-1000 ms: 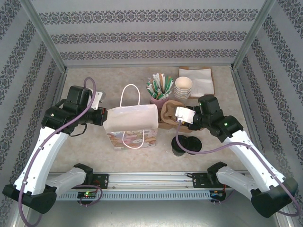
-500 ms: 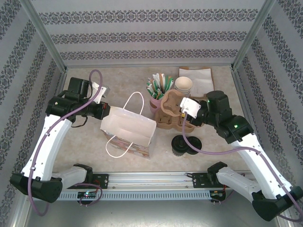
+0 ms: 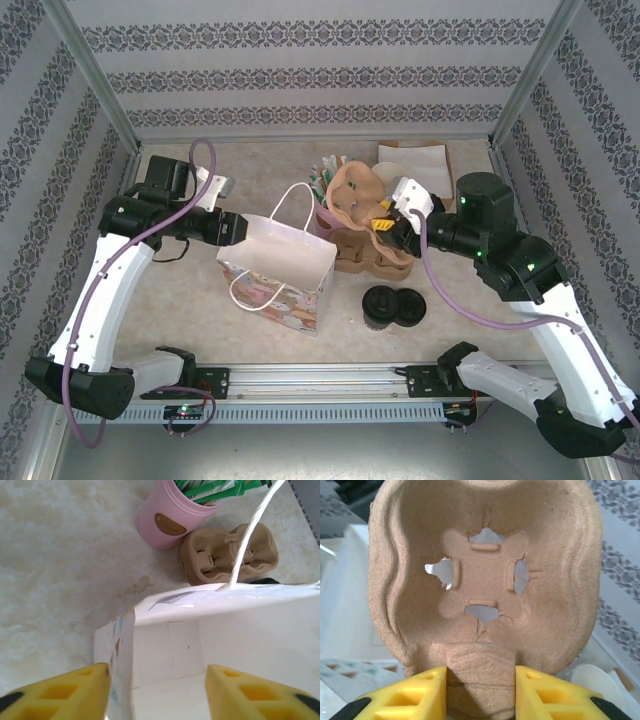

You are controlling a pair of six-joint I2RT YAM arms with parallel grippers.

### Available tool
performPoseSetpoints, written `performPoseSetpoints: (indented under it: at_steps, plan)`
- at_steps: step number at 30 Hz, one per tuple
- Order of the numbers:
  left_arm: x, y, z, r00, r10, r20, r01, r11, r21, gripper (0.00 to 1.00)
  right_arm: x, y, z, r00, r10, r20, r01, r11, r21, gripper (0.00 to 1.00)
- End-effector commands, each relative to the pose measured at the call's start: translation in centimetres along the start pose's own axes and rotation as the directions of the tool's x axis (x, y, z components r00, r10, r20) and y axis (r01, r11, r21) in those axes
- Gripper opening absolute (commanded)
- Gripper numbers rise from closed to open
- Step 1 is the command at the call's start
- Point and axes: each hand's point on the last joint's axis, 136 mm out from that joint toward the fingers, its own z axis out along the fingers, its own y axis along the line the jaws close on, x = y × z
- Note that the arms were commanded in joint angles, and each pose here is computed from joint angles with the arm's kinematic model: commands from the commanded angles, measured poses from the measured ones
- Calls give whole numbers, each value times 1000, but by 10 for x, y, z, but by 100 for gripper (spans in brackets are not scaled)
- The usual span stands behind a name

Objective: Pack the takeout coffee

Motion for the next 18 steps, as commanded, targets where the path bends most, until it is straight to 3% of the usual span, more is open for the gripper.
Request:
performPoseSetpoints:
  at_steps: [1, 8, 12, 18]
  plan:
    - [-16, -1, -11, 998, -31, 53, 32, 999, -16, 61, -22, 19, 0, 998, 43, 48, -39, 996, -79, 36]
    - [-26, 18, -33, 982, -153, 114, 170, 972, -162, 66, -58, 40, 21, 994, 79, 81, -67, 988, -136, 36]
    - [-27, 20, -47, 964, -186, 190, 222, 957, -185, 69, -73, 53, 40, 993, 90, 73, -75, 980, -186, 34]
    - [-10, 35, -68, 944, -237, 231, 299, 908, -293, 61, -90, 74, 72, 995, 83, 63, -64, 965, -255, 36]
